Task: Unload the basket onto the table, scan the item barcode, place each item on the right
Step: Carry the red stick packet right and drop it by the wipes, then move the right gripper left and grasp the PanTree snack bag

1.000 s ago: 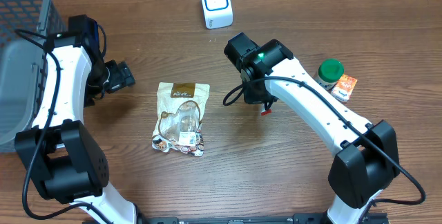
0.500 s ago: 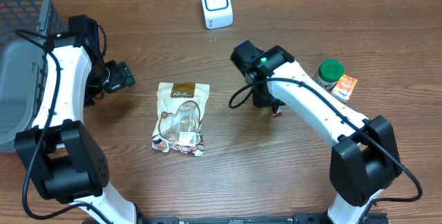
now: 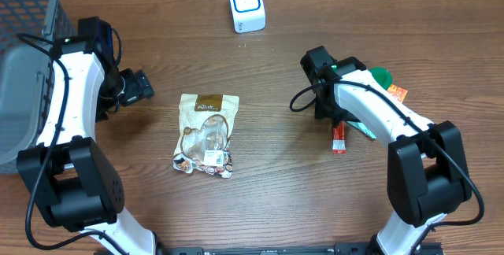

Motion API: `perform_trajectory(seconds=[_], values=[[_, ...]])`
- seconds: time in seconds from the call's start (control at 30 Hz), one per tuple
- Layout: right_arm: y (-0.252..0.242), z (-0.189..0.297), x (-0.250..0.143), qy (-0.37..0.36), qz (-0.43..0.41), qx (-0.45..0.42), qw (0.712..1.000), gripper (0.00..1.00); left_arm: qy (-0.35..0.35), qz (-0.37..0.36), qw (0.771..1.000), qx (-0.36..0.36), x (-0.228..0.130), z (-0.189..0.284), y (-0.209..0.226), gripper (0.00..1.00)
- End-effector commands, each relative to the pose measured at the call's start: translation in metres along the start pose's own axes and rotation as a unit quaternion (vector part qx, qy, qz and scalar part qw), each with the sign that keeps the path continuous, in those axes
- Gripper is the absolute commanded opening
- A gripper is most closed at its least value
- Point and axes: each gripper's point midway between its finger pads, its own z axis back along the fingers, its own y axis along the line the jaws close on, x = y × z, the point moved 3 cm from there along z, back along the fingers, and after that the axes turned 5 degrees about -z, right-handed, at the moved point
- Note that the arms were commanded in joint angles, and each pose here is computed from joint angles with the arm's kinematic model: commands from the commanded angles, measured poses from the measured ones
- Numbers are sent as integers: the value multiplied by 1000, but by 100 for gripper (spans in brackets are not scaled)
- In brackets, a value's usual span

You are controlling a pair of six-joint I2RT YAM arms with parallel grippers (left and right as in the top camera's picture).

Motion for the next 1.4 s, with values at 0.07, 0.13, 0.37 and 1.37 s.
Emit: perform_trajectory(seconds=[0.07,0.13,0.37,1.37], values=[[30,5,-4,14,-4,80,997,74,-17,-3,1000,0,3,10,0,100],[42,8,-5,18,-2,110,994,75,-17,-3,1000,0,3,10,0,100],[121,44,-21,28,20,283,959,76,-17,-3,1000,0,3,10,0,100],[292,93,-115,-152,123,395,898,82,-17,-3,1000,0,3,10,0,100]])
